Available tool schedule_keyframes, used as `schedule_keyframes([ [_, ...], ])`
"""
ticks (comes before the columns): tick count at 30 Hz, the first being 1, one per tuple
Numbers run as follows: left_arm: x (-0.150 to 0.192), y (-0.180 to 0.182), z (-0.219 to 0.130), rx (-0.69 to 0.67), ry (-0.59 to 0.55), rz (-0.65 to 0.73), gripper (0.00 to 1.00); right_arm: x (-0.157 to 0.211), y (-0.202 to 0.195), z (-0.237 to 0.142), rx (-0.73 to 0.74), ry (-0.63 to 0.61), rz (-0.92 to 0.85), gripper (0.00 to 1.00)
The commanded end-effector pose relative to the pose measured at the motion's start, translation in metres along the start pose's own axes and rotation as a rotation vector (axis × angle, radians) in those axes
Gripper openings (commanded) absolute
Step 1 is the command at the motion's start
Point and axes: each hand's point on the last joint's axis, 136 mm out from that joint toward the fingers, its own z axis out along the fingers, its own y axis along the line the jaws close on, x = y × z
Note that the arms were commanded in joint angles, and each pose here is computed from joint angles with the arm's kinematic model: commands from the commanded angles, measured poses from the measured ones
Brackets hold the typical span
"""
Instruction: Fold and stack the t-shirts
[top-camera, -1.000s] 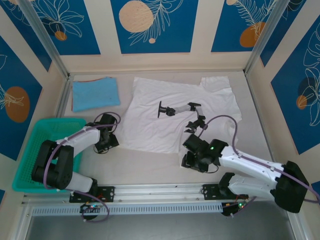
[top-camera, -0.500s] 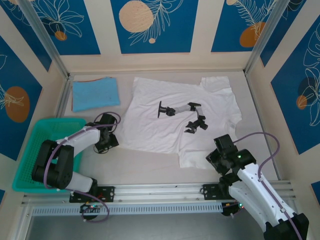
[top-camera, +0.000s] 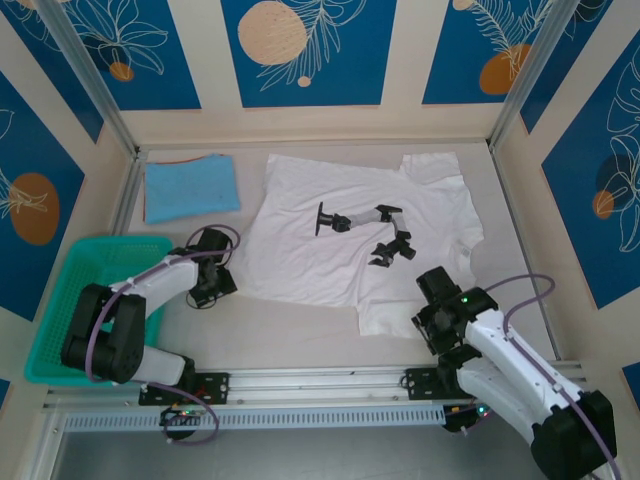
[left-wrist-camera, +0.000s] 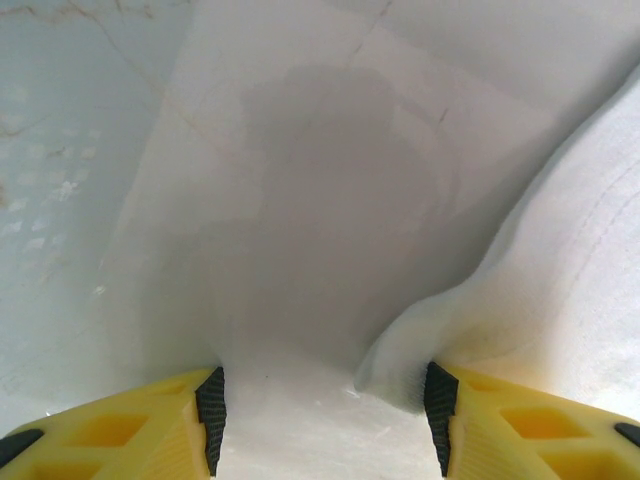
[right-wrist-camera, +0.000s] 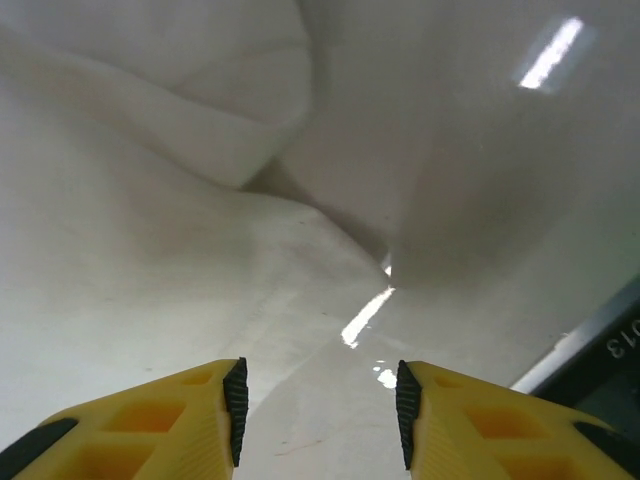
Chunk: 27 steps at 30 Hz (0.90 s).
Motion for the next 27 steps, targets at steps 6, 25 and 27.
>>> schedule_keyframes([
  [6, 0.000, -0.021, 0.009, 0.104, 0.006, 0.016, 0.56, -0.008, -0.015, -0.012, 0.125, -0.156, 0.236, 0.48],
  [25, -0.009, -0.025, -0.006, 0.140, -0.055, 0.018, 0.56, -0.025, -0.012, 0.016, 0.065, -0.274, 0.407, 0.50],
  [27, -0.010, -0.025, -0.005, 0.136, -0.055, 0.020, 0.56, -0.026, -0.011, 0.016, 0.065, -0.285, 0.419, 0.49],
])
